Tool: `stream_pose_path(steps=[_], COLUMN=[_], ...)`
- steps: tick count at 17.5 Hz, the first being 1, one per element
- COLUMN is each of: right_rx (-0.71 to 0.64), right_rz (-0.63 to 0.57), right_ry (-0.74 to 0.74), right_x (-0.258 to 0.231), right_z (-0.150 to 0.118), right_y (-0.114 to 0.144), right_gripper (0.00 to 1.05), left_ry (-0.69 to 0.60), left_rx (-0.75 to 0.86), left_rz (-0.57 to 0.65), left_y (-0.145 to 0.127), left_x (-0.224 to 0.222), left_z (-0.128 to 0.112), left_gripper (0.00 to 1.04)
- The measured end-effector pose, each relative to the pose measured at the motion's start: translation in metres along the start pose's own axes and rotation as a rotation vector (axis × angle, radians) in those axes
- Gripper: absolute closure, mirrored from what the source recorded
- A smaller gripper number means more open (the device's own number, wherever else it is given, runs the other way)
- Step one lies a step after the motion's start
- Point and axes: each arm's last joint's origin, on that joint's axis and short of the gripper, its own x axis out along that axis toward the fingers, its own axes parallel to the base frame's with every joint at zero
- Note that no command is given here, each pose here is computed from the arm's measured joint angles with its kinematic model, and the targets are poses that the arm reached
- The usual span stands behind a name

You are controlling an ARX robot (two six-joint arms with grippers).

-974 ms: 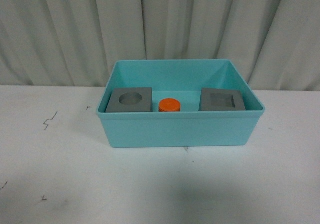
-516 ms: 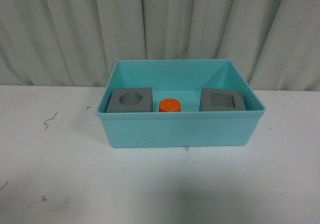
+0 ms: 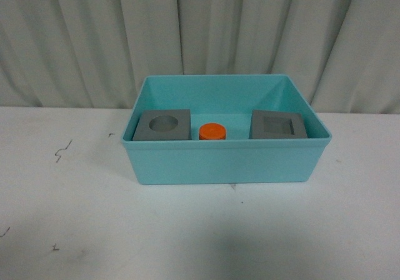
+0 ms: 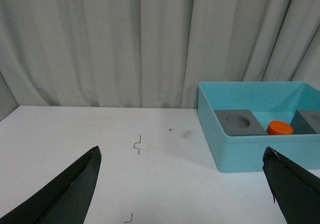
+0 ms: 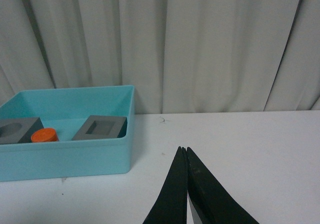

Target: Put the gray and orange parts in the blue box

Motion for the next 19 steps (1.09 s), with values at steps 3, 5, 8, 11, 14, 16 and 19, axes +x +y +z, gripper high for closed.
stream_pose_path(steps=[3, 5, 8, 11, 14, 16, 19], right_rx=[0.0, 0.0, 0.0, -0.001, 0.0, 0.0, 0.0], right_rz=[0.0, 0.002, 0.0, 0.001, 0.001, 0.001, 0.001], right_ry=[0.002, 0.054, 0.01, 0.01, 0.01, 0.01, 0.01], right_x=[-0.002, -0.008, -0.013, -0.013, -0.013, -0.013, -0.013], right_z=[0.0, -0.006, -0.003, -0.003, -0.003, -0.003, -0.003], right_y=[0.0, 0.0, 0.0, 0.0, 0.0, 0.0, 0.0], right_gripper=[1.03, 1.03, 1.03, 1.02, 0.77, 0.61, 0.19], left_ry=[0.0, 0.0, -0.001, 0.0, 0.0, 0.0, 0.0], left_rx=[0.0, 0.0, 0.0, 0.0, 0.0, 0.0, 0.0], left_rz=[0.0, 0.0, 0.0, 0.0, 0.0, 0.0, 0.0], left_y=[0.0, 0.0, 0.0, 0.0, 0.0, 0.0, 0.0], left_x=[0.0, 0.0, 0.0, 0.0, 0.0, 0.0, 0.0], left_z=[0.0, 0.0, 0.0, 0.0, 0.0, 0.0, 0.0], left_gripper=[0.07, 0.07, 0.07, 0.07, 0.07, 0.07, 0.07])
